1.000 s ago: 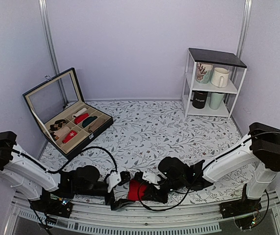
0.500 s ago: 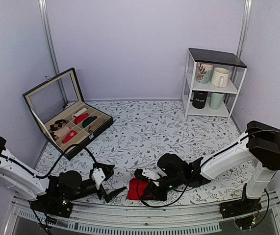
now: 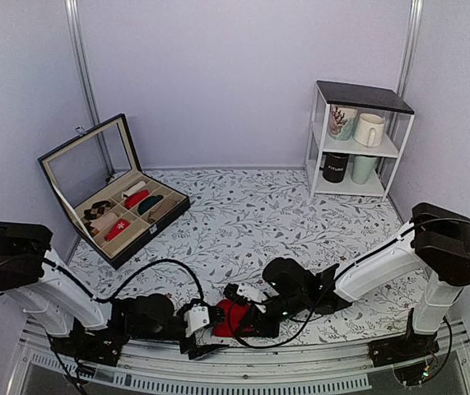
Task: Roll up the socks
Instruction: Roll a pair of socks at the center of the board.
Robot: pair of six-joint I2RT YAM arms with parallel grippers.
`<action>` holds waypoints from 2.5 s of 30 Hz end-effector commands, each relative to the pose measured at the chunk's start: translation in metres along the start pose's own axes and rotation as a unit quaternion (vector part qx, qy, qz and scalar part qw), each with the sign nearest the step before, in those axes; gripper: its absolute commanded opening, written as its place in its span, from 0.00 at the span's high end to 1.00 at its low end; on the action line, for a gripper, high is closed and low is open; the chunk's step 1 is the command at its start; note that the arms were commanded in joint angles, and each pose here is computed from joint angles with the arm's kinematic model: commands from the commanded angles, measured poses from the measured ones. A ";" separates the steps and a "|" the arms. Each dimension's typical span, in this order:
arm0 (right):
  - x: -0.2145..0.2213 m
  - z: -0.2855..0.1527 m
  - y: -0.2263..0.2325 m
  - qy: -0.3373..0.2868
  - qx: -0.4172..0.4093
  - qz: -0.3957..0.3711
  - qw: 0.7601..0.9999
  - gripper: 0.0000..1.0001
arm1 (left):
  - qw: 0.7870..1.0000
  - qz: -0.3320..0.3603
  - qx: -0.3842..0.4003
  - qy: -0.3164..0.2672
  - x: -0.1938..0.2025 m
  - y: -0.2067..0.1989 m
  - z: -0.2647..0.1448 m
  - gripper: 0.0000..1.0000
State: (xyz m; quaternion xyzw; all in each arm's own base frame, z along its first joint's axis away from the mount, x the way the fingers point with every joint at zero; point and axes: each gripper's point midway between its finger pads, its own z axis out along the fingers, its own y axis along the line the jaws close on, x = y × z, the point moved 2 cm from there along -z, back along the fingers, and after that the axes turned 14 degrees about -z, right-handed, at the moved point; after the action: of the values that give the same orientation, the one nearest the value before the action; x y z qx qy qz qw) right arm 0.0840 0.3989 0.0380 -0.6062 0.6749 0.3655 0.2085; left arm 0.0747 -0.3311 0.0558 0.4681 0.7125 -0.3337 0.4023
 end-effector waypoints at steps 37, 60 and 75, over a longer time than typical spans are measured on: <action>0.078 0.008 0.000 0.137 -0.010 0.067 0.988 0.82 | 0.999 -0.027 -0.003 -0.019 -0.001 0.012 -0.003 0.43; 0.074 0.009 -0.003 0.136 -0.010 0.064 0.989 0.79 | 0.998 -0.058 0.002 0.017 0.017 0.017 0.007 1.00; -0.021 -0.062 -0.021 -0.055 0.249 -0.207 0.945 0.47 | 0.961 -0.228 -0.020 0.155 0.066 0.035 0.012 1.00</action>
State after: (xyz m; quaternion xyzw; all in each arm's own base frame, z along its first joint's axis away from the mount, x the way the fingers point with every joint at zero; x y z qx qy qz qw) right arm 0.1030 0.3567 0.0587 -0.6271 0.6493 0.2411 0.3563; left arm 0.1046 -0.3311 0.0371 0.3507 0.7977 -0.3829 0.3067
